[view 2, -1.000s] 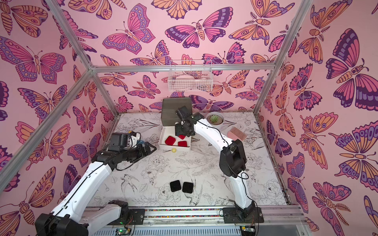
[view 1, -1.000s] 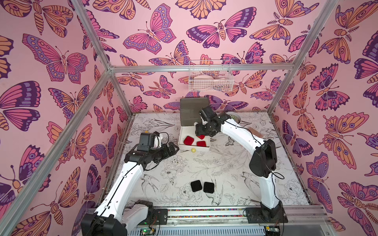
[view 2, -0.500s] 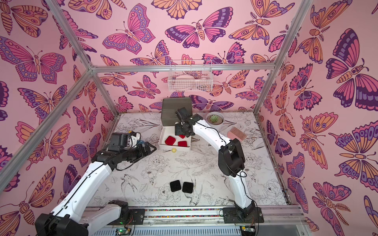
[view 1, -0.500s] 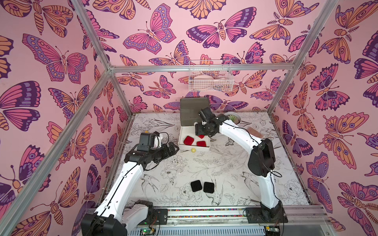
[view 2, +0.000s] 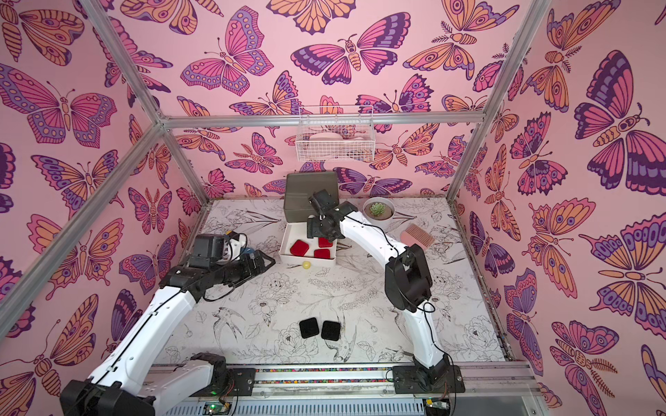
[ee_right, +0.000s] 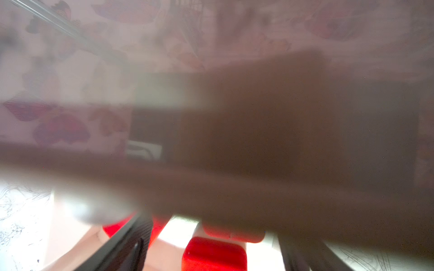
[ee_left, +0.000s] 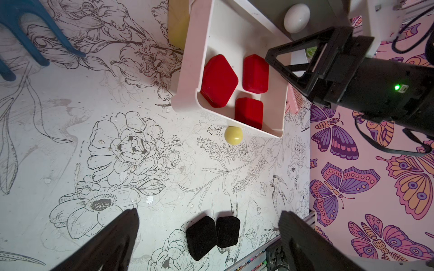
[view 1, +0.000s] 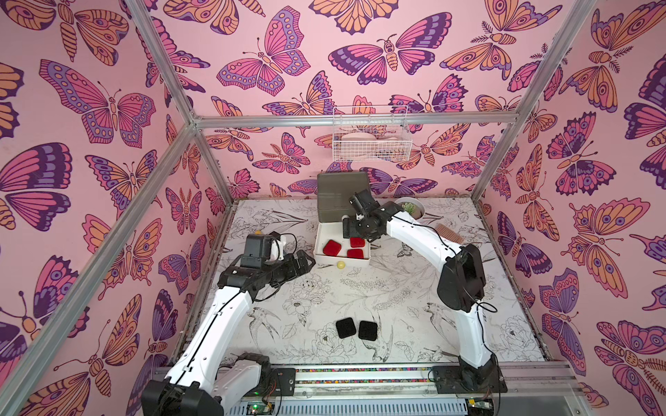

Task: Place the brooch boxes into the drawer by color
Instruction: Place the brooch box in the drawer.

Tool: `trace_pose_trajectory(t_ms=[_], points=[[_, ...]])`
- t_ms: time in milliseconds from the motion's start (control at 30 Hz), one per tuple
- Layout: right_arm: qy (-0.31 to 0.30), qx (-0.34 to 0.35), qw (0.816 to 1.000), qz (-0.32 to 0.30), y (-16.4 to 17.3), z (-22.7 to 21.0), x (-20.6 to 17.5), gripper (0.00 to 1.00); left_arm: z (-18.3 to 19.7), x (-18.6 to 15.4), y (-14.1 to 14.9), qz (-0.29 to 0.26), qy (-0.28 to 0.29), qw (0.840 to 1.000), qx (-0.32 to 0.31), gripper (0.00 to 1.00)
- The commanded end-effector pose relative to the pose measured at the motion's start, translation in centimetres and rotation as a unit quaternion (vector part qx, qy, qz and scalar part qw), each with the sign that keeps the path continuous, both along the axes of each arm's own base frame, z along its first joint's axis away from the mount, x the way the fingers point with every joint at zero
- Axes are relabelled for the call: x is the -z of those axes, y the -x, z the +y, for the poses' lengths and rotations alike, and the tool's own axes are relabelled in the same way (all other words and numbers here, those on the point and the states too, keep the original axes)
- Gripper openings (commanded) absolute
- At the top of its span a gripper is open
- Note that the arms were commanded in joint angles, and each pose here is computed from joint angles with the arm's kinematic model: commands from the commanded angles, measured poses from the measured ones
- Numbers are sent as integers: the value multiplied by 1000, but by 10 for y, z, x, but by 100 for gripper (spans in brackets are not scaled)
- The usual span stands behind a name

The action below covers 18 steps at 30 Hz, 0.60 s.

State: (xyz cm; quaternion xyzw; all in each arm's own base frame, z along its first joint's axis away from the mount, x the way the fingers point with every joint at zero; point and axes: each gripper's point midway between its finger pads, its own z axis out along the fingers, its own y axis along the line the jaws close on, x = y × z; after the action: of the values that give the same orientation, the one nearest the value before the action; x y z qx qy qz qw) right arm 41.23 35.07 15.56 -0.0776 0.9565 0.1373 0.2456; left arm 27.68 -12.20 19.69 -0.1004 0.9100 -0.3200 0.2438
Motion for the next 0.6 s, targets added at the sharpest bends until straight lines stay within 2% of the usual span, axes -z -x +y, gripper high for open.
trace_pose_trajectory(t_ms=[0, 167, 267, 367, 433, 500, 567], points=[[-13, -18, 999, -35, 18, 2, -42, 88, 0, -2, 3, 0, -4, 1000, 7, 100], [-25, -34, 998, -45, 53, 1, -64, 87, 0, -4, 2, -3, -6, 1000, 6, 100], [-61, -39, 996, -48, 78, 4, -76, 84, 1, -2, 4, -1, -7, 1000, 5, 100], [-143, -34, 989, -36, 102, 8, -88, 81, 2, 1, 5, 1, -9, 1000, 3, 100], [-222, -23, 975, -21, 115, 14, -89, 79, 2, 2, 4, 1, -10, 1000, 3, 100], [-308, -8, 951, -8, 127, 18, -91, 77, 2, 2, 3, 3, -11, 1000, 2, 100], [-354, 9, 935, -1, 133, 19, -84, 76, 2, 2, 2, 3, -12, 1000, 3, 100]])
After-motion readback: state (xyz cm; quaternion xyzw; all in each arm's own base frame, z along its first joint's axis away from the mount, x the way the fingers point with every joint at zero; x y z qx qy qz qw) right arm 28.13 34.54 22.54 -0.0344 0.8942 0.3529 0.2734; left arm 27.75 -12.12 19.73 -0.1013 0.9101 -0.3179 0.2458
